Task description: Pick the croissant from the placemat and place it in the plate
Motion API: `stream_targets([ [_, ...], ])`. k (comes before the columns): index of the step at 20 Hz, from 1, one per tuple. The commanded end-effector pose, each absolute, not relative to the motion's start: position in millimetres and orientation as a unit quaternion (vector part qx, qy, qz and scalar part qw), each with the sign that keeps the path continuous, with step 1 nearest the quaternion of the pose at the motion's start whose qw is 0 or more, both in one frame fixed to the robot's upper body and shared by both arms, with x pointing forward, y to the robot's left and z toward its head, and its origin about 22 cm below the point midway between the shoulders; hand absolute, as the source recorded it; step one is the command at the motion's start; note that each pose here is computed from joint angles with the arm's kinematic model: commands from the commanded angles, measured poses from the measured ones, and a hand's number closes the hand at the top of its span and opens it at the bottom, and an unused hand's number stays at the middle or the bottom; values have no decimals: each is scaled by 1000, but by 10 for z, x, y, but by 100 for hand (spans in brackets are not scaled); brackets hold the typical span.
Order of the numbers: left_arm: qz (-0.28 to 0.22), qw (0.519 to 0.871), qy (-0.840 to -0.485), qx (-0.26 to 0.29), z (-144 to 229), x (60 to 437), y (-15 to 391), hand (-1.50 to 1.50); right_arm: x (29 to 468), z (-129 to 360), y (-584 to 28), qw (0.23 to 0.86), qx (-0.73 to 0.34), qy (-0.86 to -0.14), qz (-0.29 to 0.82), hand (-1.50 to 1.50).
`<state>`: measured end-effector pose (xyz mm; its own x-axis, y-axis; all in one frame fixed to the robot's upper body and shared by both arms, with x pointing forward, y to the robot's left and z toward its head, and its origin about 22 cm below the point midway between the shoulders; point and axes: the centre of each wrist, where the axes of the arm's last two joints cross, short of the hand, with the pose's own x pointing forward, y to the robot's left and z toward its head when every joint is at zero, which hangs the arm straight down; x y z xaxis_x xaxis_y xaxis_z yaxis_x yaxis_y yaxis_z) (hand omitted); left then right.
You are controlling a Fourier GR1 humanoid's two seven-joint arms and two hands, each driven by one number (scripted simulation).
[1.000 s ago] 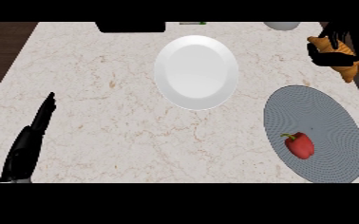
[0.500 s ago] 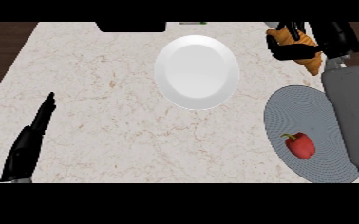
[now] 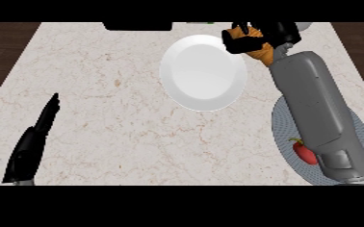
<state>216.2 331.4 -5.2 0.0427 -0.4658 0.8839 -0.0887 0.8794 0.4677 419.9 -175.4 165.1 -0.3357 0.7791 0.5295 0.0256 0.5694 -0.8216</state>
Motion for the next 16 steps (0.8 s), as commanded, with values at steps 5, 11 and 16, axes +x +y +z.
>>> stream_targets([
  [5, -138, 691, -683, 196, -56, 2157, 3275, 0, 4366, 1272, -1140, 549, -252, -676, 422, 150],
  [11, -141, 694, -679, 193, -128, 2242, 3206, 0, 4377, 899, -929, 591, -188, -664, 417, 150],
  [16, -154, 681, -686, 205, 115, 2327, 3409, 0, 4385, 703, -940, 651, -239, -632, 345, -150],
])
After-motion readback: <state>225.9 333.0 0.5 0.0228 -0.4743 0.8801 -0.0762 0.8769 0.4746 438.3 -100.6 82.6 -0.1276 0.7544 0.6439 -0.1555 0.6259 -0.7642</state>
